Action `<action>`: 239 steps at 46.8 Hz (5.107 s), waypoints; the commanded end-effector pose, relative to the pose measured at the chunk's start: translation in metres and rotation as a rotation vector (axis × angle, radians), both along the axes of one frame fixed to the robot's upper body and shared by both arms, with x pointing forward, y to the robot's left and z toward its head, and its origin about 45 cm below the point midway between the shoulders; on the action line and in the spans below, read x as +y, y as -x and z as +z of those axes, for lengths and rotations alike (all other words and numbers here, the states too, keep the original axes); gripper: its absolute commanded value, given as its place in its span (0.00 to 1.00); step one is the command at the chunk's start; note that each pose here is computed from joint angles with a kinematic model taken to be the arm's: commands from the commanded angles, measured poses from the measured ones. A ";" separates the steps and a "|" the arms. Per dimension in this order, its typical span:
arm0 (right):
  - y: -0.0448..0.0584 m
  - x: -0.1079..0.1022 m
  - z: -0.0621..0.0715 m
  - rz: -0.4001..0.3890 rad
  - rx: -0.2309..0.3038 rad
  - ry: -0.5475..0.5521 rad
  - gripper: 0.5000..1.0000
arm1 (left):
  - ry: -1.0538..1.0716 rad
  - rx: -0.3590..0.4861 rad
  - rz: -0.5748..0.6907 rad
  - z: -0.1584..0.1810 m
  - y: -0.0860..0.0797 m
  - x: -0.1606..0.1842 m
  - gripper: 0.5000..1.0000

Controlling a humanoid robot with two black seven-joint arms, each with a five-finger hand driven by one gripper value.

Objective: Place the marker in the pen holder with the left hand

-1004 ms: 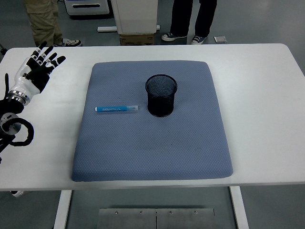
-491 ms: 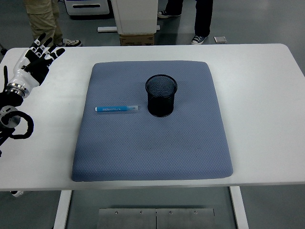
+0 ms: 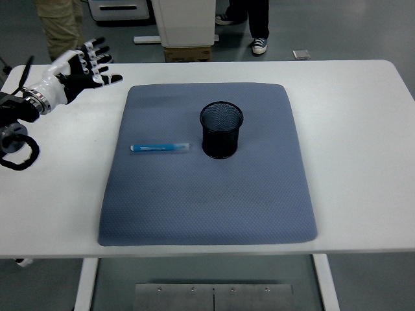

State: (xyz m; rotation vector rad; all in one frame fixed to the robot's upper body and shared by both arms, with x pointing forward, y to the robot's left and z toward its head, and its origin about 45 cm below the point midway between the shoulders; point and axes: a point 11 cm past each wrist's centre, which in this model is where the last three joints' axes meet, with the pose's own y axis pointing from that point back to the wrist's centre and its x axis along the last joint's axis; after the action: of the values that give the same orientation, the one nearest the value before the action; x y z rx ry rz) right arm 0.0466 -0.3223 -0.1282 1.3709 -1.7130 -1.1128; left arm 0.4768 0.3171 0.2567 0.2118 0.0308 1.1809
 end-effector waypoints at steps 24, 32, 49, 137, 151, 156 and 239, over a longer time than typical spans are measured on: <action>0.000 0.000 0.000 -0.001 -0.002 0.000 1.00 | -0.548 0.054 -0.319 0.031 0.001 -0.041 1.00; 0.000 0.000 0.000 -0.001 0.000 0.000 1.00 | -0.652 0.064 -0.408 0.022 0.004 -0.060 1.00; 0.000 0.000 0.000 0.000 0.000 0.000 1.00 | -0.831 0.036 -0.717 0.005 0.028 -0.138 1.00; 0.000 0.000 0.000 0.002 0.000 0.000 1.00 | -1.182 0.095 -0.822 -0.006 0.030 -0.123 1.00; 0.000 0.000 0.000 0.000 0.000 0.000 1.00 | -1.174 0.102 -0.859 -0.006 0.033 -0.135 1.00; 0.000 0.000 0.000 -0.001 0.000 0.000 1.00 | -1.168 0.095 -0.862 -0.005 0.033 -0.139 0.93; 0.000 0.000 0.000 0.000 0.000 0.000 1.00 | -1.249 -0.052 -0.872 -0.027 0.043 -0.164 0.43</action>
State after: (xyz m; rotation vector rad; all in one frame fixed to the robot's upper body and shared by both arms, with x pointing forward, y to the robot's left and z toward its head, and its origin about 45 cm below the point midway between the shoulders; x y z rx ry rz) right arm 0.0466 -0.3223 -0.1281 1.3711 -1.7132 -1.1126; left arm 0.4352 0.1539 0.2312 1.1586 -0.7849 0.1861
